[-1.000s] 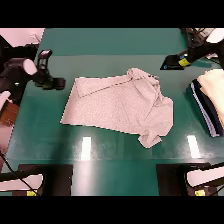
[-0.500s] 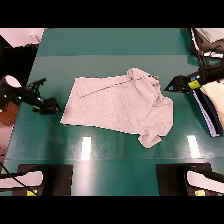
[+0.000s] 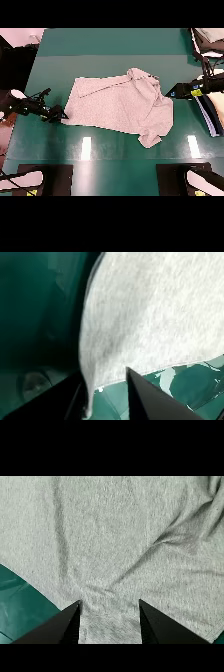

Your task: Fold the shirts.

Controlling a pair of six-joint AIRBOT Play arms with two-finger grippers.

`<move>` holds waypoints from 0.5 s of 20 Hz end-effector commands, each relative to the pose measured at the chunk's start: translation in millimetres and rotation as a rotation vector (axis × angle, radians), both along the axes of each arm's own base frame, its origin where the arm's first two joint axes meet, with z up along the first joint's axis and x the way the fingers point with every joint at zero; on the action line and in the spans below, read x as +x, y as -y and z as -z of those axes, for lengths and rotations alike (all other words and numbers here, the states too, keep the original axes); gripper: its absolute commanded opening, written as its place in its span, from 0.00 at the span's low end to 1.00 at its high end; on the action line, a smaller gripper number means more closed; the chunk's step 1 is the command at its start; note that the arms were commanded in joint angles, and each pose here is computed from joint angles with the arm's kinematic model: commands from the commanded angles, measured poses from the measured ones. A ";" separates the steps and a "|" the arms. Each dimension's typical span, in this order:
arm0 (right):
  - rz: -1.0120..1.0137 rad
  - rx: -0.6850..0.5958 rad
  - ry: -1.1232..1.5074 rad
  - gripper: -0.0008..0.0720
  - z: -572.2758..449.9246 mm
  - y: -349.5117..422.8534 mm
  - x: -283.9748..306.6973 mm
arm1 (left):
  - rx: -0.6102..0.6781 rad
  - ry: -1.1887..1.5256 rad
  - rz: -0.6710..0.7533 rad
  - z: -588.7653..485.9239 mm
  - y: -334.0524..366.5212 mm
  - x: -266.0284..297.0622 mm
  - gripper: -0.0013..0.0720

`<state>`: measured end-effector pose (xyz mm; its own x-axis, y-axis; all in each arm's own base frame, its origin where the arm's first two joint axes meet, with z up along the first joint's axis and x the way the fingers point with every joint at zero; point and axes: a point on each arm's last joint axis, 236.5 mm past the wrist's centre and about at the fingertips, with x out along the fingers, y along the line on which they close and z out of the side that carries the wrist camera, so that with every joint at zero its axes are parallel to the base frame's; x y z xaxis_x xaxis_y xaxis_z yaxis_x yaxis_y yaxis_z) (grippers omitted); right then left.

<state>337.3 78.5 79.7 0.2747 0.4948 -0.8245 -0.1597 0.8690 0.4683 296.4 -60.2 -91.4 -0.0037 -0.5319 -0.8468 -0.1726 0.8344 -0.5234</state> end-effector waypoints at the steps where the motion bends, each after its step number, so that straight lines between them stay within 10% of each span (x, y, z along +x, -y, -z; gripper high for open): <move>1: 0.018 -0.042 -0.037 0.57 4.3 16.4 -11.6 | 0.032 0.074 -0.040 -6.6 -5.7 13.8 0.09; 10: 0.344 0.078 -0.335 0.57 122.9 68.1 -80.6 | 0.083 0.299 -0.055 -69.6 -10.5 30.0 0.05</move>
